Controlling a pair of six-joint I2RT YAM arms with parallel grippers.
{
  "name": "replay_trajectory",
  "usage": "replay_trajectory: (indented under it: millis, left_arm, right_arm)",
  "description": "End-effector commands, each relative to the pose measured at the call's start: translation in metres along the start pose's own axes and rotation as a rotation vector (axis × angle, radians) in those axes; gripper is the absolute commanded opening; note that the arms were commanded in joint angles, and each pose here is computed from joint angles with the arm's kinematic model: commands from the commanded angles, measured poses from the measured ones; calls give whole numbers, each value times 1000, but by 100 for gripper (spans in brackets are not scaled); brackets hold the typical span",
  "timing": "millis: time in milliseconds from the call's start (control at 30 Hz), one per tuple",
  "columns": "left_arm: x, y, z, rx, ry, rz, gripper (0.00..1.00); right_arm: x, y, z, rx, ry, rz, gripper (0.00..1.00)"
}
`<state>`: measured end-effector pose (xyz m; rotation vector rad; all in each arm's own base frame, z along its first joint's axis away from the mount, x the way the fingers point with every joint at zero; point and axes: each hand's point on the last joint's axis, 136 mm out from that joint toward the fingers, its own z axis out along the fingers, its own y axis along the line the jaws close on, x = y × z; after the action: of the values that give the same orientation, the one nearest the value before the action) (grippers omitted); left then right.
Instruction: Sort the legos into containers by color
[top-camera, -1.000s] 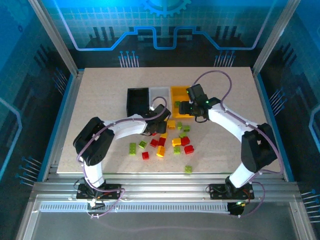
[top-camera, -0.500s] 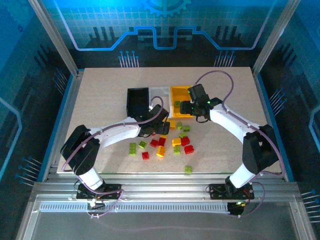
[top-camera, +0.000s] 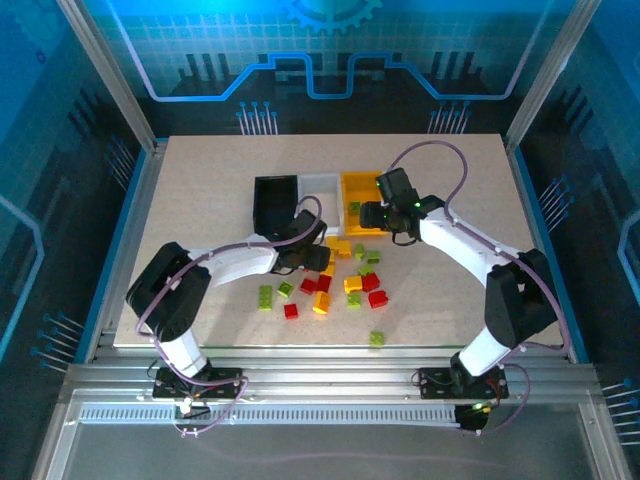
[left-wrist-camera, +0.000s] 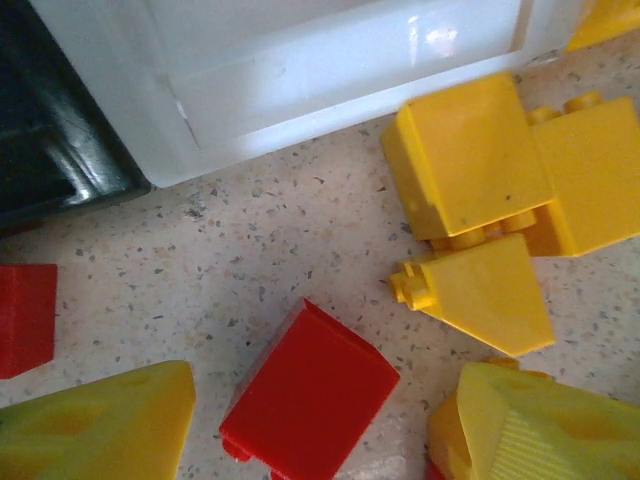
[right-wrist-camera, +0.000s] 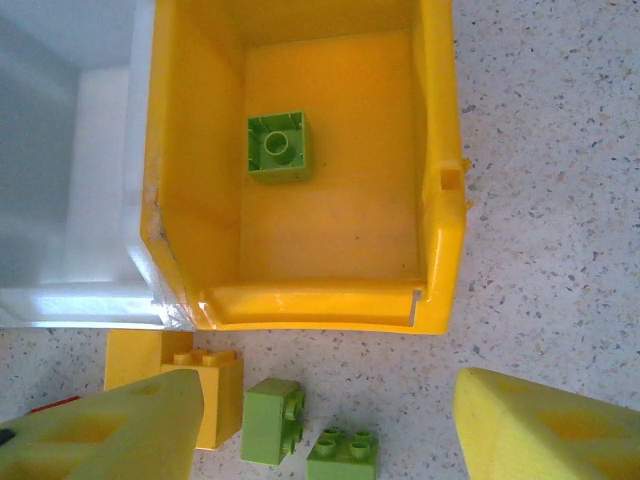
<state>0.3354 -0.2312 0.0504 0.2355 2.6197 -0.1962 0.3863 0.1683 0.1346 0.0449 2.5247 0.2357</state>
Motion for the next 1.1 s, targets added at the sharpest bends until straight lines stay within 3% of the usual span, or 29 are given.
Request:
replay_trajectory:
  millis: [0, 233, 600, 867, 1067]
  left_arm:
    - [3, 5, 8, -4, 14, 8, 71]
    - [15, 5, 17, 3, 64, -7, 67]
    - [22, 11, 15, -25, 80, -38, 40]
    - [-14, 0, -42, -14, -48, -109, 18]
    - [-65, 49, -84, -116, -178, -317, 17]
  right_arm:
    - [-3, -5, -2, 18, -2, 20, 68]
    - [-6, -4, -2, 20, -1, 17, 68]
    - [-6, -3, 1, 17, 0, 22, 68]
    - [-8, -1, -2, 6, -7, 27, 68]
    - [-2, -2, -4, 2, -4, 31, 68]
